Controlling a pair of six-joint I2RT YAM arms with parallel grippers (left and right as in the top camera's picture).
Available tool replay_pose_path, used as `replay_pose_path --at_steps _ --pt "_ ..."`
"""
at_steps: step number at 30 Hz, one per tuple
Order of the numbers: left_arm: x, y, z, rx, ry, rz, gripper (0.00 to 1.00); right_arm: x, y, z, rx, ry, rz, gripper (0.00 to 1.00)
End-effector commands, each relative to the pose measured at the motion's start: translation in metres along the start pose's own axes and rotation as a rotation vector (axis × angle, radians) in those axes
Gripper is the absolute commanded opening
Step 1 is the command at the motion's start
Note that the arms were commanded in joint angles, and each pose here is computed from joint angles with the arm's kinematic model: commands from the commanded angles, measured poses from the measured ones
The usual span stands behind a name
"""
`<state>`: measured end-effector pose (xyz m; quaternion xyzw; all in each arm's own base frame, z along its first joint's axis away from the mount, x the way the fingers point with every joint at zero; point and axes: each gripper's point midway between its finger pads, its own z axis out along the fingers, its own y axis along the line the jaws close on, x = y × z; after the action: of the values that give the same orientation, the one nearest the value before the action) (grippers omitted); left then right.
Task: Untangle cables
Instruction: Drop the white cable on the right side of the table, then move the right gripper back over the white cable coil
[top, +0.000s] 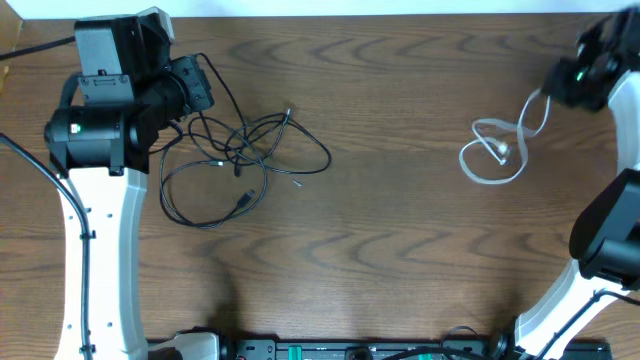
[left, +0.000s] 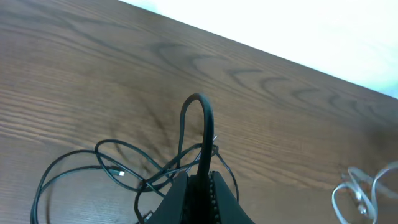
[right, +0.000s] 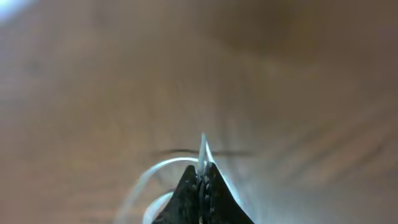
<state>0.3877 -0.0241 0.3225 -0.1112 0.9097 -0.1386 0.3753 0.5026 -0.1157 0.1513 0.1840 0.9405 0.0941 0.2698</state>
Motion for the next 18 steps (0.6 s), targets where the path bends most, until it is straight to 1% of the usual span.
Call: replay_pose_path --at_steps 1,3,6,9,11,14,16,18 --pt "0.003 -0.011 0.008 0.029 0.025 0.01 0.07 -0.059 0.009 -0.043 0.027 -0.186 -0.058 0.01" --pt "0.006 -0.014 0.012 0.033 0.037 0.015 0.08 -0.083 0.004 -0.063 0.093 -0.271 -0.069 0.01" --pt "0.01 -0.018 0.02 0.037 0.06 0.023 0.07 -0.117 -0.016 -0.098 0.255 -0.403 -0.091 0.01" --pt "0.014 -0.022 0.025 0.043 0.076 0.032 0.08 -0.14 -0.041 -0.127 0.369 -0.494 -0.1 0.01" --pt "0.015 -0.025 0.028 0.047 0.08 0.037 0.07 -0.148 -0.055 -0.138 0.39 -0.527 -0.092 0.01" --pt "0.014 -0.028 0.029 0.054 0.075 0.043 0.07 -0.142 -0.055 -0.133 0.322 -0.485 -0.134 0.01" --pt "0.013 -0.028 0.029 0.056 0.069 0.043 0.08 -0.126 -0.039 -0.119 0.23 -0.409 -0.194 0.01" --pt "0.011 -0.029 0.029 0.058 0.063 0.043 0.08 -0.111 -0.028 -0.11 0.192 -0.342 -0.215 0.01"
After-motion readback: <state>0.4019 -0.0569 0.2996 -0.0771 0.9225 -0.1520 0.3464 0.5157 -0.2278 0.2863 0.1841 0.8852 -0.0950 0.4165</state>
